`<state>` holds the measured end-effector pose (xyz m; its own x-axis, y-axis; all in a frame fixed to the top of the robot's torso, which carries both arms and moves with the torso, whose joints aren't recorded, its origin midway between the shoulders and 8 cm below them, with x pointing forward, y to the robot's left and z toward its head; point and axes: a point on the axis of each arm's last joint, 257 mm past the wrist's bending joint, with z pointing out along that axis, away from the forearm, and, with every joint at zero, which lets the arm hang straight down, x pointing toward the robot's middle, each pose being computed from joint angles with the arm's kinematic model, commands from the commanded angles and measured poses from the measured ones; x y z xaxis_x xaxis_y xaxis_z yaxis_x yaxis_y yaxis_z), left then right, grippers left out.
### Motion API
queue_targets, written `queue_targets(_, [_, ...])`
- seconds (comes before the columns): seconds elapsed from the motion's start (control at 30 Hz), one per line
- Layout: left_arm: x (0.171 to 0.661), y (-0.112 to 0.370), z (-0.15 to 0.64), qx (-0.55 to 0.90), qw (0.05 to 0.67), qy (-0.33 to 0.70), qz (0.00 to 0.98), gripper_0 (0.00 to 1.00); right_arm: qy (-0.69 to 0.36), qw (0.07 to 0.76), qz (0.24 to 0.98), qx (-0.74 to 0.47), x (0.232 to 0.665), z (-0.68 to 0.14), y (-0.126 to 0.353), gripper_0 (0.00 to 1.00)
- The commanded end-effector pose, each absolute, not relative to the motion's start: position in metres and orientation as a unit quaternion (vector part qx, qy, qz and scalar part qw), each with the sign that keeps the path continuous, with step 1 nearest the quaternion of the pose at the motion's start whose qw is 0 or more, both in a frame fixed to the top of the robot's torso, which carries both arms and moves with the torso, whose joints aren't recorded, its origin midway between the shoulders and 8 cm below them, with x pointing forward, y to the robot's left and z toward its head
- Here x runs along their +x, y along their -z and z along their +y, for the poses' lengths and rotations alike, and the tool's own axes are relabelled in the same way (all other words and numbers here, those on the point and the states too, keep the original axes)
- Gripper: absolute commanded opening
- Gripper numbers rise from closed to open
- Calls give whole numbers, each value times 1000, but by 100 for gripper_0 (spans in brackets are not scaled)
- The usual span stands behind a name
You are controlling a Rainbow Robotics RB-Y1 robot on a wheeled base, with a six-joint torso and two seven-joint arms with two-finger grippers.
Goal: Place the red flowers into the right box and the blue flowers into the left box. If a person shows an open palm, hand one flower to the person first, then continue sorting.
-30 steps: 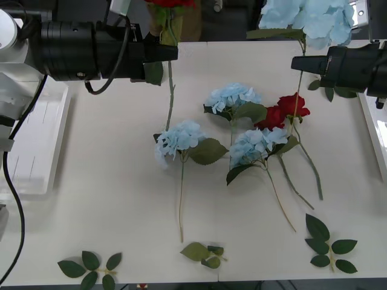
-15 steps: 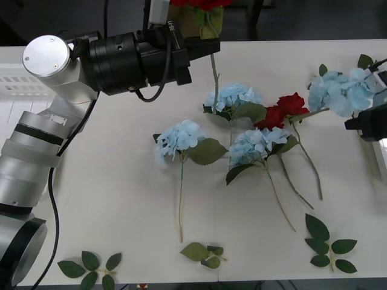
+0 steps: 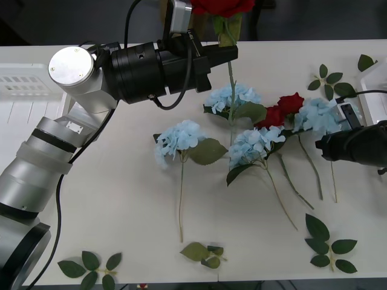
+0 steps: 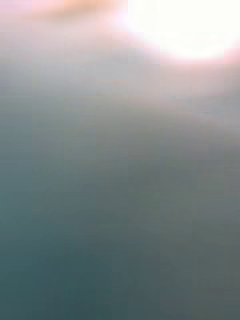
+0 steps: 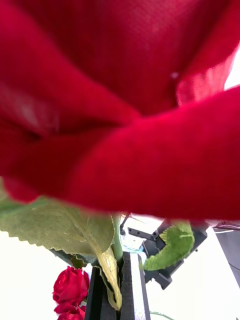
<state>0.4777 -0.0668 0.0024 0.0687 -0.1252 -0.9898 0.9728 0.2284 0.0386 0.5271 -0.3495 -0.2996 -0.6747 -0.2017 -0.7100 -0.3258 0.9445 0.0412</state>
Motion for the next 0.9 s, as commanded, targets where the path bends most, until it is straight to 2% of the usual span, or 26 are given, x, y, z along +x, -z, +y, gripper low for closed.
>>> queue_targets(0.03, [464, -14, -78, 401, 587, 493, 502, 0, -88, 396, 902, -150, 534, -351, 280, 64])
queue_targets(0.2, [464, -15, -78, 400, 587, 495, 501, 0, -139, 393, 892, -175, 520, -359, 239, 64])
queue_targets(0.5, [464, -16, -78, 399, 587, 497, 500, 0, -284, 374, 861, -194, 458, -363, 150, 65])
queue_targets(0.6, [464, -16, -78, 399, 586, 497, 500, 0, -257, 414, 842, -232, 460, -375, 139, 79])
queue_targets(0.7, [463, -16, -78, 398, 586, 498, 500, 0, -249, 429, 831, -251, 461, -375, 136, 80])
queue_targets(0.9, [465, -16, -74, 399, 587, 495, 501, 0, -374, 434, 760, -306, 429, -309, 99, 80])
